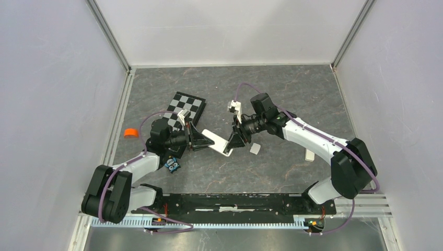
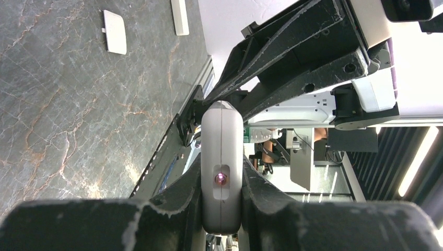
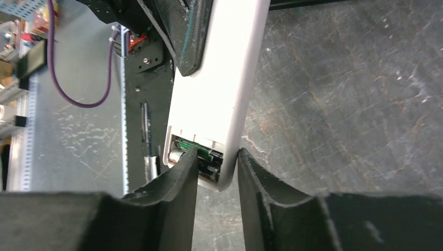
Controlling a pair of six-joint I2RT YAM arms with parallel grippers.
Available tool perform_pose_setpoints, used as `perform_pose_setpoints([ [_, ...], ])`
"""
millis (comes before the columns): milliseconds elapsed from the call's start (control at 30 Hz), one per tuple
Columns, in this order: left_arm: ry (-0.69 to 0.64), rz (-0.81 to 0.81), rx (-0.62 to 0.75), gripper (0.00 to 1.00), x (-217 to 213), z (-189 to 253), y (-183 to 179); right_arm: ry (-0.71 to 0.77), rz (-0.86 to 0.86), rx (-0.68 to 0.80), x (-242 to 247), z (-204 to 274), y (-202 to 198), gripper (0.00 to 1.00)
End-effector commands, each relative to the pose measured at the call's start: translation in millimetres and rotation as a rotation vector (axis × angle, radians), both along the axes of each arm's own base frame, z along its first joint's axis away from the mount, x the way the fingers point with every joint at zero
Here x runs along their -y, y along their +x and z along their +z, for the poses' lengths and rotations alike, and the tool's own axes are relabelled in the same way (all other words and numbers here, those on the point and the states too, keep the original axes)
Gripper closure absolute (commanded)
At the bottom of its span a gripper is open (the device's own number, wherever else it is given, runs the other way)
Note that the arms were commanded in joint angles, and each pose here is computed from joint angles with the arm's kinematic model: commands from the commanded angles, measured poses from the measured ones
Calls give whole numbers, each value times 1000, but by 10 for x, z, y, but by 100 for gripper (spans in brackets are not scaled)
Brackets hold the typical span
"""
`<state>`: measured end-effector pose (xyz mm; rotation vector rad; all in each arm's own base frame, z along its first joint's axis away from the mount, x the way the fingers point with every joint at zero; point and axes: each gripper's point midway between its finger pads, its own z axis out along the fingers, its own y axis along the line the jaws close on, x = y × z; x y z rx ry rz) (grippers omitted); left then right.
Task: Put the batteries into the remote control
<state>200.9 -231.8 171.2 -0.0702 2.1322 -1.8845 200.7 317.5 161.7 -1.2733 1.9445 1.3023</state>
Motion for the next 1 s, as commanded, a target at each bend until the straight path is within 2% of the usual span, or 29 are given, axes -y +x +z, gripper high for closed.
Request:
perform_pose_setpoints([
  [0,-21,17,64,98,7,202,84,73,-1,90,-83,292,89,54],
  [67,-20,22,75,98,4,213,88,89,-32,95,-69,354,141,44],
  [167,-13,39,90,98,-4,211,107,111,-106,89,-23,474,248,36],
  [300,6,77,118,98,-23,200,147,126,-275,145,110,613,490,30],
  [367,37,110,136,98,-51,167,180,47,-474,235,317,554,778,23],
  [467,111,187,180,98,-128,124,250,-62,-715,333,683,378,1067,2],
  [533,169,234,206,98,-192,101,288,-123,-799,354,845,238,1165,2],
  [633,231,283,237,98,-267,108,340,-209,-790,327,911,-17,1164,2],
  [833,257,280,231,98,-283,115,342,-303,-461,399,911,-587,786,2],
  [967,264,265,211,98,-273,109,358,-504,-426,426,1206,-811,784,2],
])
